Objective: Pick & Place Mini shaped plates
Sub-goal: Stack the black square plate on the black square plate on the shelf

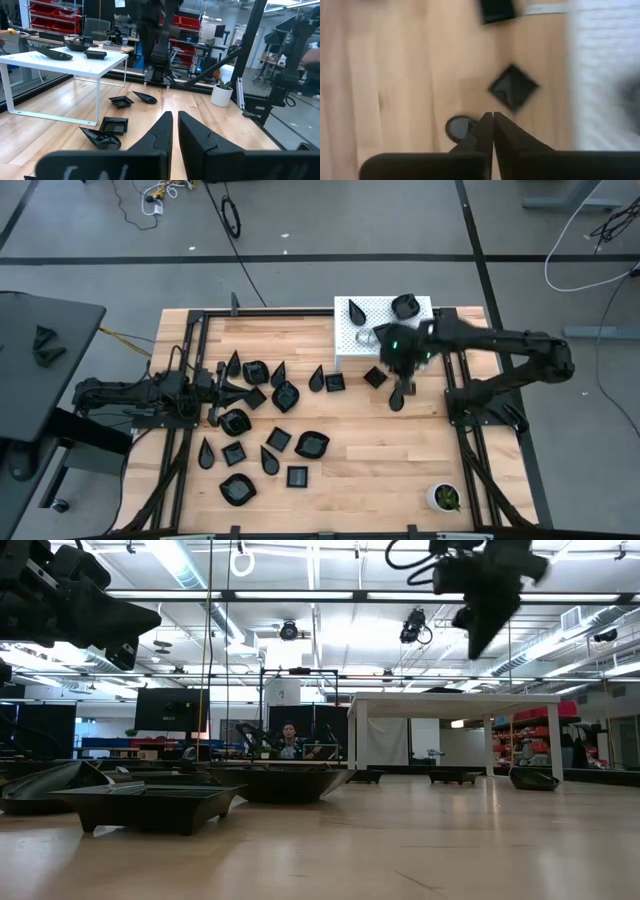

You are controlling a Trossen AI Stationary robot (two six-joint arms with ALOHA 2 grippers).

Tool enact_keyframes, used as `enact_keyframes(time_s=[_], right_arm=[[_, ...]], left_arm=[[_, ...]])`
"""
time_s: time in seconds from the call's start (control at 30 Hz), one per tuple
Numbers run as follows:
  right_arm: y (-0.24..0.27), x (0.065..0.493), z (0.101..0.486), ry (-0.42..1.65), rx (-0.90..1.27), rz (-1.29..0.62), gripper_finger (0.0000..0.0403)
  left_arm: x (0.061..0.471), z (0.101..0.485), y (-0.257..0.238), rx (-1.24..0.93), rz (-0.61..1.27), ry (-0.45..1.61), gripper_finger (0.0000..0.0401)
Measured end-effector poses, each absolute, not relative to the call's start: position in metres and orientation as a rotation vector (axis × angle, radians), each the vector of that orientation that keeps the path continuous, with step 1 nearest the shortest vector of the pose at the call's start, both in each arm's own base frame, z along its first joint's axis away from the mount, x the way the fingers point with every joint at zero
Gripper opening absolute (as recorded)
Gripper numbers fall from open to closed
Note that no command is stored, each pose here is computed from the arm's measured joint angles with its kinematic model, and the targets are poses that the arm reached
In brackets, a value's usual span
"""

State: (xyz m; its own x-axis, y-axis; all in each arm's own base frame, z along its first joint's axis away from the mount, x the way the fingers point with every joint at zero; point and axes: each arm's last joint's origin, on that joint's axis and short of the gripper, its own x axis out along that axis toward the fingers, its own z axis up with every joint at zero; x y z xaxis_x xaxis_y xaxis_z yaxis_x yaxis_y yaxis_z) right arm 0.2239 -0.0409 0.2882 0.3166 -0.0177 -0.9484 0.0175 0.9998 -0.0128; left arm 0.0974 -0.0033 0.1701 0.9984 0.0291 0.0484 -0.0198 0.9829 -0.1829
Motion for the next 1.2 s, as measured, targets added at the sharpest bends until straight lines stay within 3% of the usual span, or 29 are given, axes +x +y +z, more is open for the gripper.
enact_keyframes(time_s=[0.17,0.37,0.63,1.2], right_arm=[[-0.009,0.226,0.244,1.264,-0.119,0.107,0.0024],[0.0,0.23,0.212,1.201,-0.285,0.017,0.006],[0.0,0.236,0.184,1.214,-0.426,0.061,0.0109],[-0.006,0.249,0.146,1.385,-0.707,0.063,0.0084]], left_arm=[[0.097,0.17,-0.003,-0.18,0.025,-0.051,0.0032],[0.097,0.17,-0.003,-0.176,0.025,-0.051,0.0032],[0.097,0.17,-0.003,-0.175,0.028,-0.052,0.0032],[0.097,0.17,-0.003,-0.175,0.028,-0.052,0.0032]])
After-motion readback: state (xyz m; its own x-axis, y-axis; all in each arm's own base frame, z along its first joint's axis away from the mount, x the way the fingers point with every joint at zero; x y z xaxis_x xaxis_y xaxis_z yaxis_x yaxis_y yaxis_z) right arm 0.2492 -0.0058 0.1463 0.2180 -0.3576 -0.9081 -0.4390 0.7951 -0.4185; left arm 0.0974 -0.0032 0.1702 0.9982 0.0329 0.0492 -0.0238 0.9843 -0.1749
